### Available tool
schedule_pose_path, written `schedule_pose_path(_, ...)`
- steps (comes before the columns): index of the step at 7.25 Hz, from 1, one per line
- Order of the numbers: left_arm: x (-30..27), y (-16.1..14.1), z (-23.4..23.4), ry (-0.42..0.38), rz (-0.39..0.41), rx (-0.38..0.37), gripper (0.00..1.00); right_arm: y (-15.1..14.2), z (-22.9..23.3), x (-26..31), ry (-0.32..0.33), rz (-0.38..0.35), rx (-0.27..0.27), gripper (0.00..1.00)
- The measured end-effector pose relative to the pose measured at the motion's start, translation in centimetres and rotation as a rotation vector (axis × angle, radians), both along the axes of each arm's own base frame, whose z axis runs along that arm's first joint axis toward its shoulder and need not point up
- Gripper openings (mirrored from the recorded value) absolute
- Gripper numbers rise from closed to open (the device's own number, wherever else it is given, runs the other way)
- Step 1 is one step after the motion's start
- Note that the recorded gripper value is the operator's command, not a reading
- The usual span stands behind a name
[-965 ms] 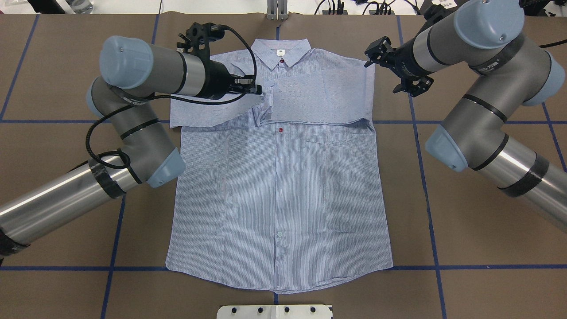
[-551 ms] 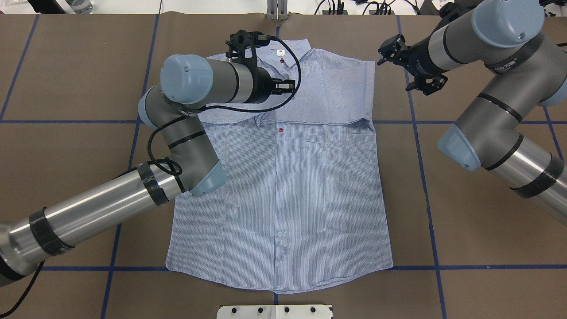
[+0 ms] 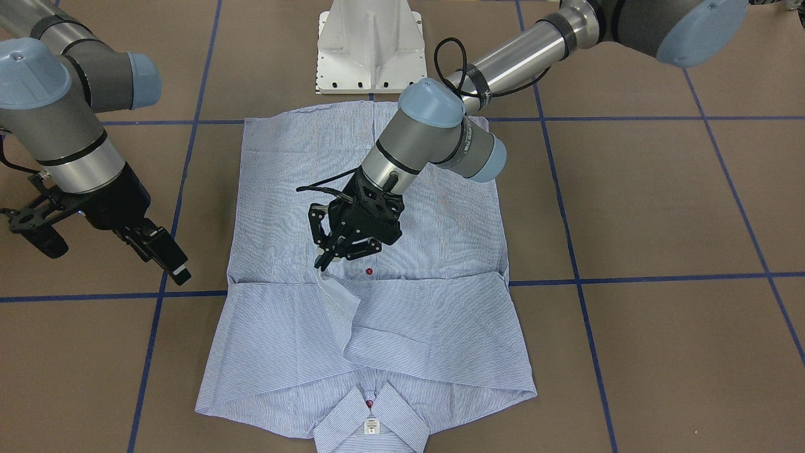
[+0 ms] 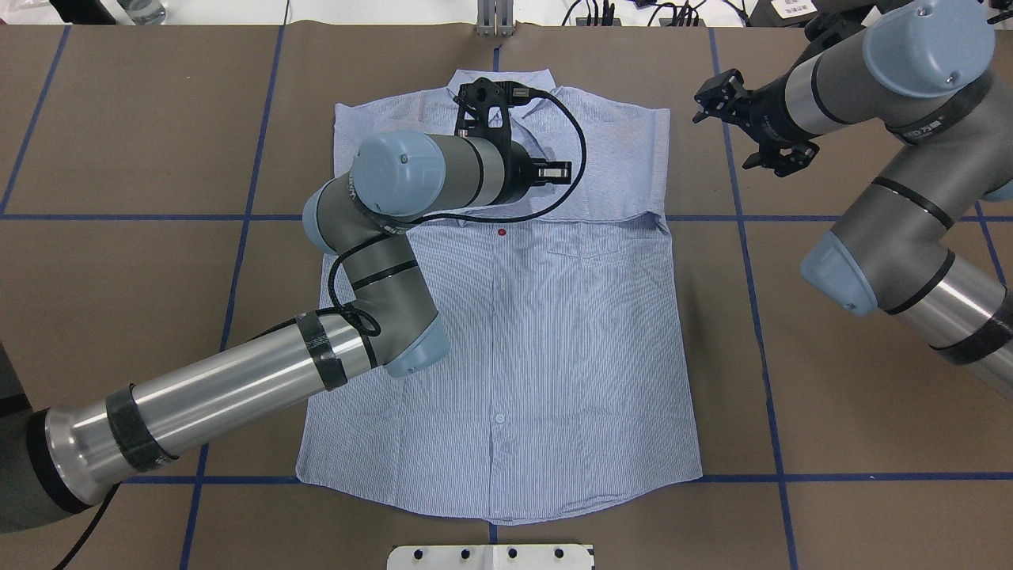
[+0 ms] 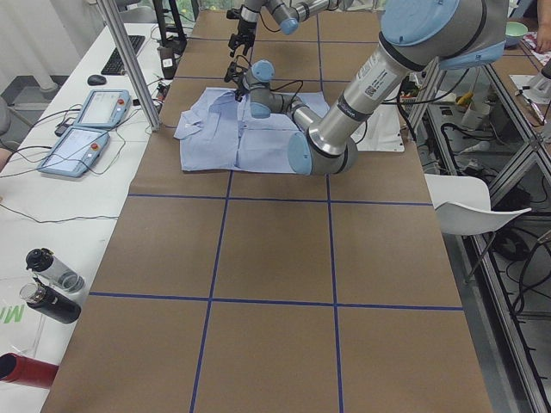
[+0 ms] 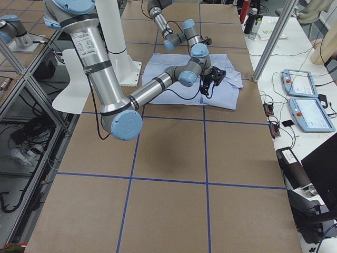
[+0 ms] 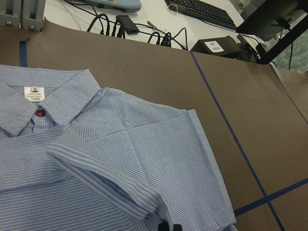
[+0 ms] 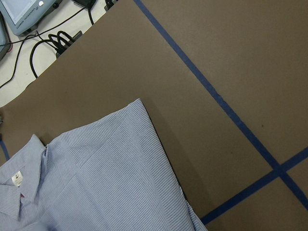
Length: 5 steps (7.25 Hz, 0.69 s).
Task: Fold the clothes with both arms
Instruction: 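Release the sleeve on the chest with the left gripper and withdraw both grippers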
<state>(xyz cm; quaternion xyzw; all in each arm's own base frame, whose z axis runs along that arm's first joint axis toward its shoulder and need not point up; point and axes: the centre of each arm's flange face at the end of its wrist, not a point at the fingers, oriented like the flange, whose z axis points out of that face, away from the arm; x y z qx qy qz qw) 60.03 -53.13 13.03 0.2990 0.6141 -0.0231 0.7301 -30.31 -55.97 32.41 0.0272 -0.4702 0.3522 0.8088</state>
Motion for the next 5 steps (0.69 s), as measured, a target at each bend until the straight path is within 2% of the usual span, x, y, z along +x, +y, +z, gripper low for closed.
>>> schedule_pose_path(3, 0.9, 1.5, -2.2, 0.031, -0.018, 0.01, 0.84, 0.5, 0.6, 0.5, 0.004, 0.003, -0.004, 1.0)
schedule_pose_path(5, -1.0, 2.5, -4.6, 0.051, -0.008, 0.01, 0.83, 1.9, 0.8, 0.6, 0.0, -0.007, -0.002, 1.0)
